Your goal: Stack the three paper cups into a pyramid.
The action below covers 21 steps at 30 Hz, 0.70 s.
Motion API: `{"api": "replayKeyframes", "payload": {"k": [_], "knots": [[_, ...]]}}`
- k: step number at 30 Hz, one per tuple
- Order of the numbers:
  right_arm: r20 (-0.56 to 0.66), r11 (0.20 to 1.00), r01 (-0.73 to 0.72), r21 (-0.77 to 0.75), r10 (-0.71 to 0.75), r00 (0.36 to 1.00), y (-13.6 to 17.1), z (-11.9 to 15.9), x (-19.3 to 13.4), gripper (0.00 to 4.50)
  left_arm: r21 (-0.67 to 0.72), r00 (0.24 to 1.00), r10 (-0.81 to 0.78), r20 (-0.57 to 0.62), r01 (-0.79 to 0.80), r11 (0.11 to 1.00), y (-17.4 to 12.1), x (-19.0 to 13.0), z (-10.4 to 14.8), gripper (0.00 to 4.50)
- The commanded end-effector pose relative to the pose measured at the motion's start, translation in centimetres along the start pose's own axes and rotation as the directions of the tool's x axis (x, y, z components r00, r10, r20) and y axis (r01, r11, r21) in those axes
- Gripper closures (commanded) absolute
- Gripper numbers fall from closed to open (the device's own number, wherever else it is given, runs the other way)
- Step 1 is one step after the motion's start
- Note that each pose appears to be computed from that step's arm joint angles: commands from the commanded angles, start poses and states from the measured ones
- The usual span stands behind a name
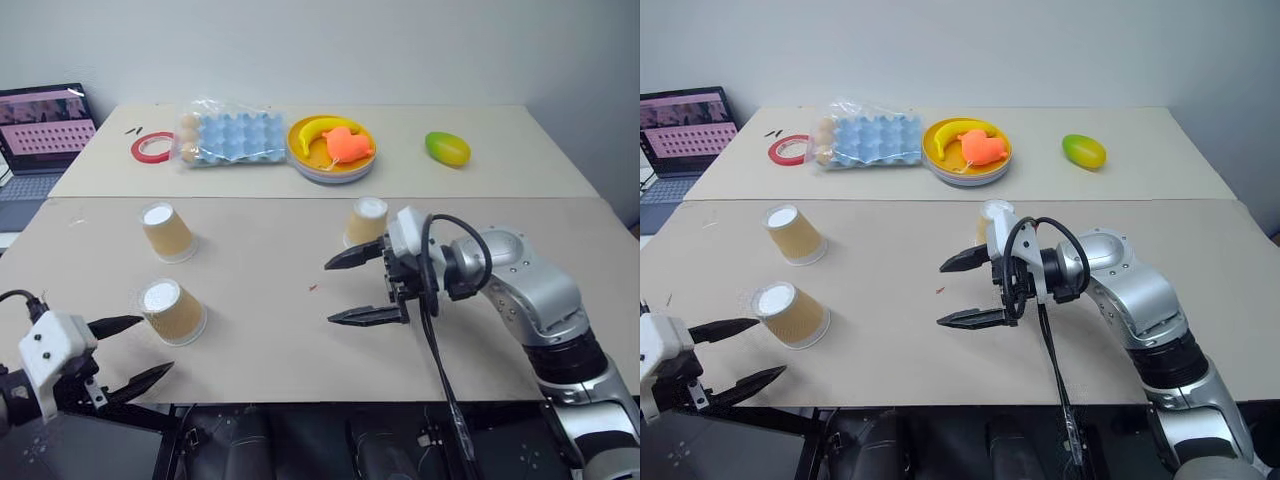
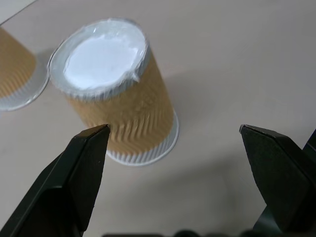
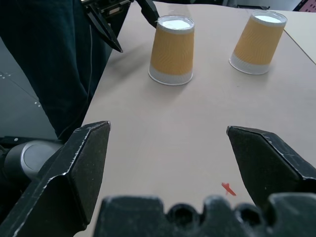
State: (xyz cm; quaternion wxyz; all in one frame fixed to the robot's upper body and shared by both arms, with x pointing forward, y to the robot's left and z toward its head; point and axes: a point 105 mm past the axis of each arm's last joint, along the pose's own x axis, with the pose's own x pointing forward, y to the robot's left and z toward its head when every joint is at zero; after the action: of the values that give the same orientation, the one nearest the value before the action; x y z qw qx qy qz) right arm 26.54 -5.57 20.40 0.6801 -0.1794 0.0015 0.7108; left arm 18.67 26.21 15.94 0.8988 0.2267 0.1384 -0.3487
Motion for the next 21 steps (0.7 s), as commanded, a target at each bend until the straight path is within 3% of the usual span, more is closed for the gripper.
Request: {"api": "replayKeyframes", "payload": {"k": [1, 21], "knots": [[0.039, 0.999, 0.028, -0.040, -0.026, 0.999, -0.1, 1.1, -0.2, 0.08, 0.053, 0.999, 0.014, 0.039, -0.016, 0.998, 0.9, 0.3, 2.2, 0.00], [0.044, 0.989, 0.149, -0.021, -0.148, 0.988, -0.9, 1.4, -1.8, 0.08, 0.011, 0.999, 0.019, 0.037, -0.019, 1.000, 2.5, 2.4, 0.0, 0.00]]}}
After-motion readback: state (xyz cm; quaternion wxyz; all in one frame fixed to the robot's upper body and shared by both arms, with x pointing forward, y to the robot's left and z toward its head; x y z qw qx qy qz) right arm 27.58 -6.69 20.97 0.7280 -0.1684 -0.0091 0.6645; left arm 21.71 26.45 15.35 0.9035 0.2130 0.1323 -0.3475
